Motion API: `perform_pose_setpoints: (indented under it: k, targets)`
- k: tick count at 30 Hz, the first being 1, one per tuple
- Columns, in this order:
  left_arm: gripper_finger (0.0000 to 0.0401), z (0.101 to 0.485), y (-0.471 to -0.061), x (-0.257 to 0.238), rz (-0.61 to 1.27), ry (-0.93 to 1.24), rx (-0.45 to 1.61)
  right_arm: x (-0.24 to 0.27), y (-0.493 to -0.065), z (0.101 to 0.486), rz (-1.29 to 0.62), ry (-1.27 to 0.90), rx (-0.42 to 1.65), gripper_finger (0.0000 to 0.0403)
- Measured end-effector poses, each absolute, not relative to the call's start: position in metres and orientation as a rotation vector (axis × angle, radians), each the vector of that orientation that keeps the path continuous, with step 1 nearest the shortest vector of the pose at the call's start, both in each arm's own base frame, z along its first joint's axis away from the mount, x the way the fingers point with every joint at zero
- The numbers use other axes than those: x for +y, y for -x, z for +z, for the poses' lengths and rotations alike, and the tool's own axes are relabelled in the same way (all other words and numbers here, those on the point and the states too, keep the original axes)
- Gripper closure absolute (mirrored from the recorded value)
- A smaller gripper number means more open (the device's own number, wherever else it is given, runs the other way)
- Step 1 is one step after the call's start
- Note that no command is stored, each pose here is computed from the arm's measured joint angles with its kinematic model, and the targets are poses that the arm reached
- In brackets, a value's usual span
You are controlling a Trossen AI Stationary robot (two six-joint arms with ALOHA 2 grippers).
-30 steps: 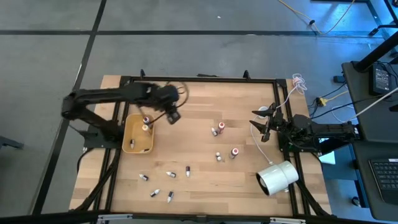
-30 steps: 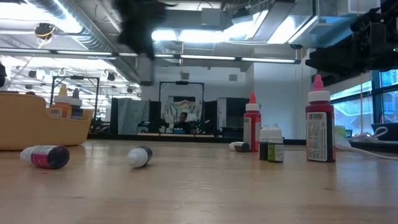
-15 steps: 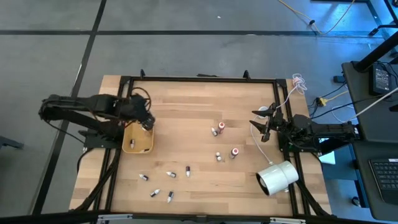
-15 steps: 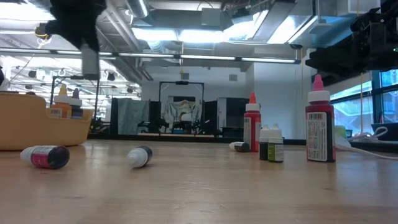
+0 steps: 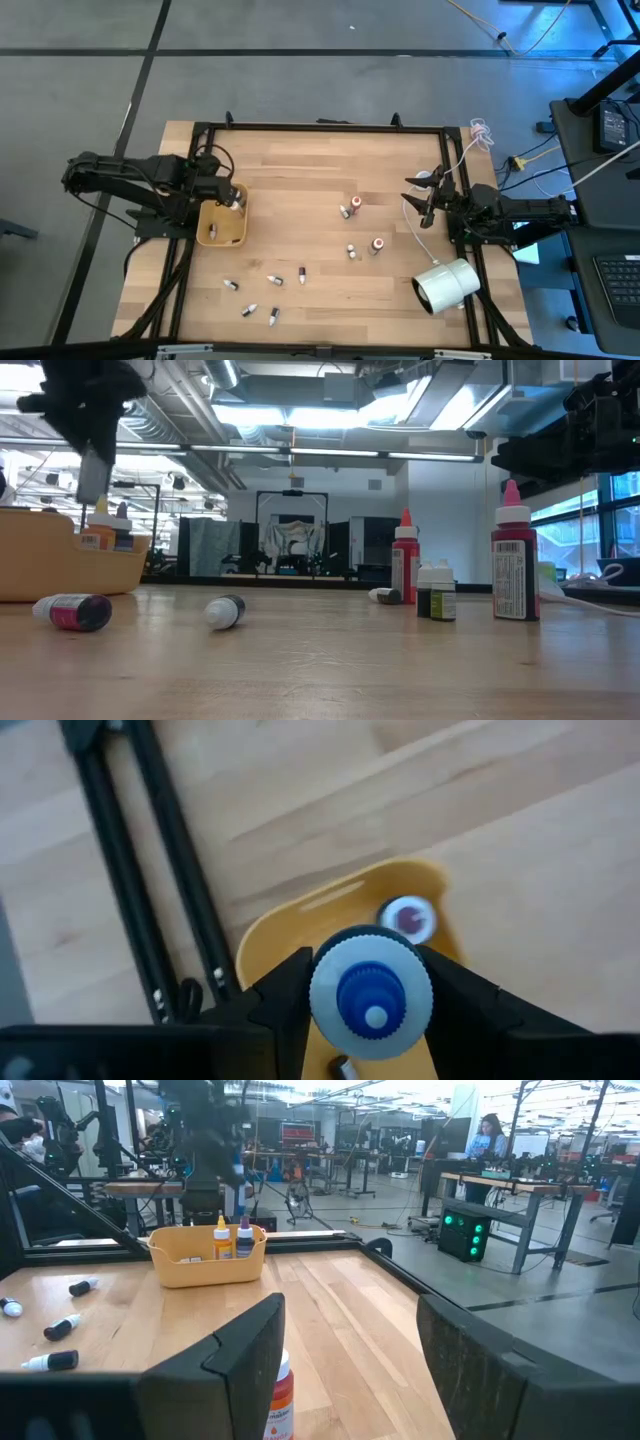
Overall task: Pick & Place food coloring
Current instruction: Put the large blue food coloring bottle into the yellow bin
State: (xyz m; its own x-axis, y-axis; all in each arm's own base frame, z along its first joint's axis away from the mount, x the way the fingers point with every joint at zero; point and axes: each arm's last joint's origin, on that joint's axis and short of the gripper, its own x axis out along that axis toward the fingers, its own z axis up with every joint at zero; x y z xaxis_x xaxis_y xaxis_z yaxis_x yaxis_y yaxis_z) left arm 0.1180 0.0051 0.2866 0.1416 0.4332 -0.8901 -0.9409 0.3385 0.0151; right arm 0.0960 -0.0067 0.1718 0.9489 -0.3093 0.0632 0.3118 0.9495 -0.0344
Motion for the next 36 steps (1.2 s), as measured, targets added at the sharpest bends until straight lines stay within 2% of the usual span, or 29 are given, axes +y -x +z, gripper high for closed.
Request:
perform_pose_setpoints:
  k: [5, 14, 26, 36]
  targets:
    - [0.0251, 0.258, -0.118, 0.005, 1.183, 0.670, 0.969, -0.007, -0.096, 0.172, -0.316, 0.044, -0.057, 0.0173]
    - [0.0251, 0.224, -0.123, 0.005, 1.179, 0.684, 0.942, -0.007, -0.096, 0.172, -0.316, 0.044, -0.057, 0.0173]
    - [0.0249, 0.204, -0.123, 0.003, 1.178, 0.651, 0.911, -0.007, -0.096, 0.172, -0.316, 0.044, -0.057, 0.0173]
    - [0.0231, 0.201, -0.122, 0.001, 1.177, 0.648, 0.910, -0.007, -0.096, 0.172, -0.316, 0.044, -0.057, 0.0173]
